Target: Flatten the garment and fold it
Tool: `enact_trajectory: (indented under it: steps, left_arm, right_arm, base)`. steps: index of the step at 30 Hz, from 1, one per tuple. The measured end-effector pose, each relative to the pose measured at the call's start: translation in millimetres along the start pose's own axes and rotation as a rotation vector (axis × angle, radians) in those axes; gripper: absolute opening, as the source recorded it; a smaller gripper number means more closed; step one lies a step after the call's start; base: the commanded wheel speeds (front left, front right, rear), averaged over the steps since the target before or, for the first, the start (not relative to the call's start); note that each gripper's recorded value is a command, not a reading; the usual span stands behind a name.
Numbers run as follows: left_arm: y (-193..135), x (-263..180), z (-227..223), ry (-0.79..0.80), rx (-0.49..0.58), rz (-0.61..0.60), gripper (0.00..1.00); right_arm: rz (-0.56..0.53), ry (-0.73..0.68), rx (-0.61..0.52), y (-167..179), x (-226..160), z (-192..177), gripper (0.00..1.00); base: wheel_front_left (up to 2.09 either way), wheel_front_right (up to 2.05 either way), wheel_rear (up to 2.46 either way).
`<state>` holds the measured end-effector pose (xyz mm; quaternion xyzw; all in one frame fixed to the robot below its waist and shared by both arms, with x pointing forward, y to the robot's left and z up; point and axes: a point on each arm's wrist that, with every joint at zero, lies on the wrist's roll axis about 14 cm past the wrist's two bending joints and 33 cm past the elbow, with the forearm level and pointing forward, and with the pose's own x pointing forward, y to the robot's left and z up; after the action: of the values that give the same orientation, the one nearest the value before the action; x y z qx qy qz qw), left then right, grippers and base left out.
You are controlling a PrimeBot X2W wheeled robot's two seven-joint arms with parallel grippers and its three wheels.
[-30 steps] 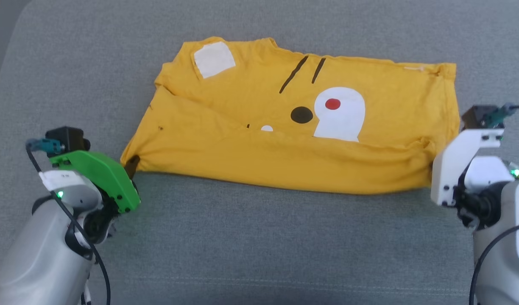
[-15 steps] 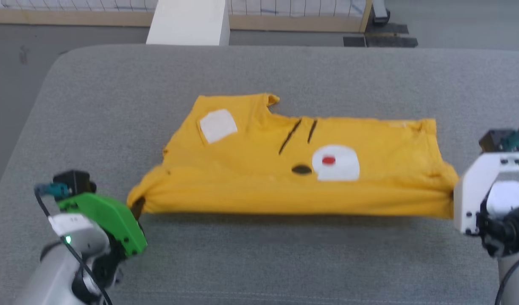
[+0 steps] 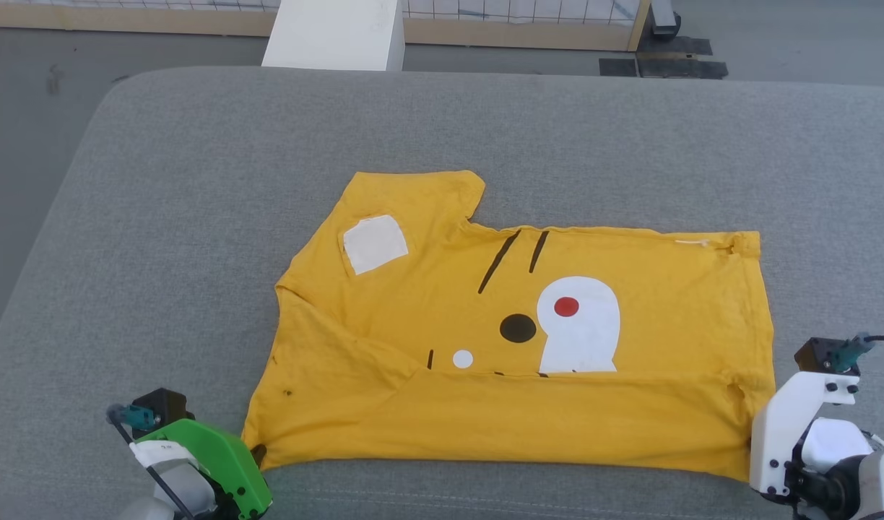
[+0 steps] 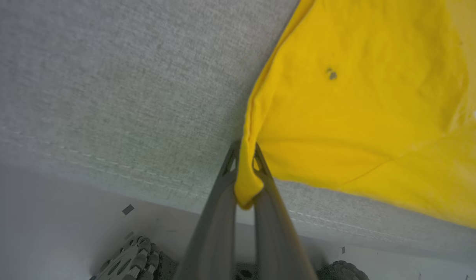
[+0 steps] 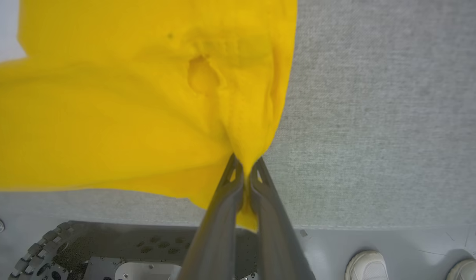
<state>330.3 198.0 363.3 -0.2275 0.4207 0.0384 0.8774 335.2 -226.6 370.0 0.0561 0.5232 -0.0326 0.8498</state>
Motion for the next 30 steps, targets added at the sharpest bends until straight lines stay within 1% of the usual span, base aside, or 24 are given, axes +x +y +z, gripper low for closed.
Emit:
enact_trajectory:
  steps: [1,2,3,4,5,7,10,12,14,17,20,22,25,26,27,30]
  left_arm:
    - [2.2,2.5,-2.9,0.008,-0.008,0.007,0.00]
    - [1.8,4.6,-2.8,0.009,-0.012,0.005,0.04]
    - [2.4,6.1,-2.0,0.007,-0.013,0.007,0.78]
    - [2.6,7.5,-1.5,0.006,-0.013,0.007,1.00]
    - [3.0,8.5,-0.2,0.002,-0.012,0.010,1.00]
    - [3.3,8.6,7.3,-0.016,-0.006,0.011,1.00]
    - [3.7,5.4,28.3,-0.064,0.042,0.011,1.00]
    - [2.6,-0.6,46.4,-0.106,0.083,0.007,1.00]
    - [-6.1,-7.4,67.2,-0.161,0.113,-0.016,1.00]
    - [-27.2,-16.6,102.0,-0.246,0.154,-0.061,1.00]
    - [-55.3,-21.3,133.4,-0.323,0.236,-0.112,1.00]
    - [-75.4,-20.5,149.9,-0.363,0.300,-0.151,1.00]
    - [-113.4,-17.8,177.5,-0.446,0.435,-0.234,1.00]
    - [-125.7,-14.4,185.6,-0.455,0.449,-0.262,1.00]
    - [-135.2,-9.2,191.6,-0.459,0.488,-0.275,1.00]
    - [-153.8,7.8,209.1,-0.466,0.534,-0.292,1.00]
  right_arm:
    - [0.000,0.002,0.003,0.5,2.8,-2.6,0.00]
    - [-0.001,0.007,0.007,0.2,5.3,-6.1,0.00]
    - [-0.001,0.008,0.014,-0.2,6.6,-8.0,0.00]
    - [0.000,0.000,0.020,-0.5,7.4,-7.9,0.31]
    - [0.001,-0.009,0.024,-0.6,8.2,-7.5,1.00]
    - [0.002,-0.027,0.028,-0.8,8.0,-4.9,1.00]
    - [0.008,-0.080,0.046,-1.5,3.4,7.6,1.00]
    - [0.027,-0.139,0.067,-0.2,-4.3,21.8,1.00]
    - [0.045,-0.204,0.089,0.6,-13.6,38.2,1.00]
    - [0.052,-0.297,0.101,-1.2,-29.2,63.1,1.00]
    - [0.048,-0.374,0.101,-3.6,-42.7,86.6,1.00]
    - [0.047,-0.400,0.100,-3.8,-47.6,97.8,1.00]
    - [0.046,-0.423,0.097,-3.3,-50.2,111.0,1.00]
    - [0.047,-0.432,0.096,-2.8,-50.1,115.7,1.00]
    - [0.048,-0.440,0.090,-1.5,-49.6,120.4,1.00]
    - [0.052,-0.446,0.067,4.3,-45.4,128.6,1.00]
  base:
    - [0.00,0.00,0.00]
    - [0.00,0.00,0.00]
    - [0.00,0.00,0.00]
    - [0.00,0.00,0.00]
    - [0.00,0.00,0.00]
    - [0.00,0.00,0.00]
    - [0.00,0.00,0.00]
    - [0.00,0.00,0.00]
    - [0.00,0.00,0.00]
    - [0.00,0.00,0.00]
    - [0.00,0.00,0.00]
    - [0.00,0.00,0.00]
    - [0.00,0.00,0.00]
    - [0.00,0.00,0.00]
    - [0.00,0.00,0.00]
    - [0.00,0.00,0.00]
